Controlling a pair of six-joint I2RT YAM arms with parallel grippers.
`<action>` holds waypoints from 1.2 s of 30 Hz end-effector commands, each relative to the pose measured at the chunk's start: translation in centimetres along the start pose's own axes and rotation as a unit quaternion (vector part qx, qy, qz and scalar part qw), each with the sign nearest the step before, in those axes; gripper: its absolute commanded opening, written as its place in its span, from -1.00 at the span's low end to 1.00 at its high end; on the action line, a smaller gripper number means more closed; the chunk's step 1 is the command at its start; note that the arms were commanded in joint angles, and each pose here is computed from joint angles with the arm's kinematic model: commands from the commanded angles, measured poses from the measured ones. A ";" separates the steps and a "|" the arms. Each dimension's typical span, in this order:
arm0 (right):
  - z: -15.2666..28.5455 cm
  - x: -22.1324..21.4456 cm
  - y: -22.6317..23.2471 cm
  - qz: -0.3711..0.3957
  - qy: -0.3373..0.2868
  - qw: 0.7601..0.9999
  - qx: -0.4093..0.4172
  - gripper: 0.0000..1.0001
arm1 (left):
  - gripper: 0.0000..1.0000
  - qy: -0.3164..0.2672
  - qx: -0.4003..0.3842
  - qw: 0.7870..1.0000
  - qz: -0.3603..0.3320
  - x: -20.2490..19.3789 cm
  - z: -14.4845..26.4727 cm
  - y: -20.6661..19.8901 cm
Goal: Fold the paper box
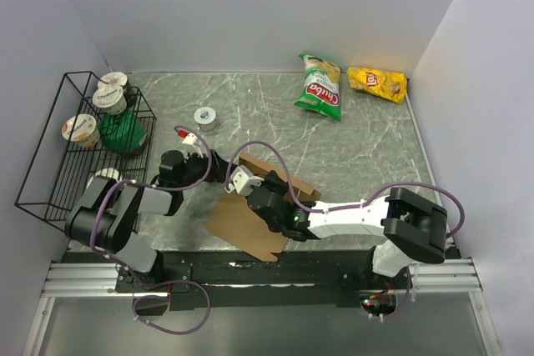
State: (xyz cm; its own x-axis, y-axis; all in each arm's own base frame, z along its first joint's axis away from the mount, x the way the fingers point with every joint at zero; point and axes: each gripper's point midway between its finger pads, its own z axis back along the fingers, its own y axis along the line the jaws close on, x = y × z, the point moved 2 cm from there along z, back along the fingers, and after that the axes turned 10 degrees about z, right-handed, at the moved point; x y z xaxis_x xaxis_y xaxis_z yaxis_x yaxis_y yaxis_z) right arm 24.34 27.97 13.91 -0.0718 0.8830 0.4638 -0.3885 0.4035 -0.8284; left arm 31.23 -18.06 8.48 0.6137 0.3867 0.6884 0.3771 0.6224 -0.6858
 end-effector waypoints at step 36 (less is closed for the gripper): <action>1.3 -5.5 7.1 0.081 0.057 0.987 0.124 -1.00 | 0.75 -0.079 -0.116 0.988 -0.068 -0.3 1.4 -4.1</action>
State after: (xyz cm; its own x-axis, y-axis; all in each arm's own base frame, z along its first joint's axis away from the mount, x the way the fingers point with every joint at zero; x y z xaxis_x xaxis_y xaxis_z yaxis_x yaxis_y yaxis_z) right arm 24.29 27.79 13.65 -0.0681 0.8843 0.4619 -0.3842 0.4040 -0.8302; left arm 27.89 -18.67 7.70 0.5480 0.4020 0.7335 0.4643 0.5833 -0.6665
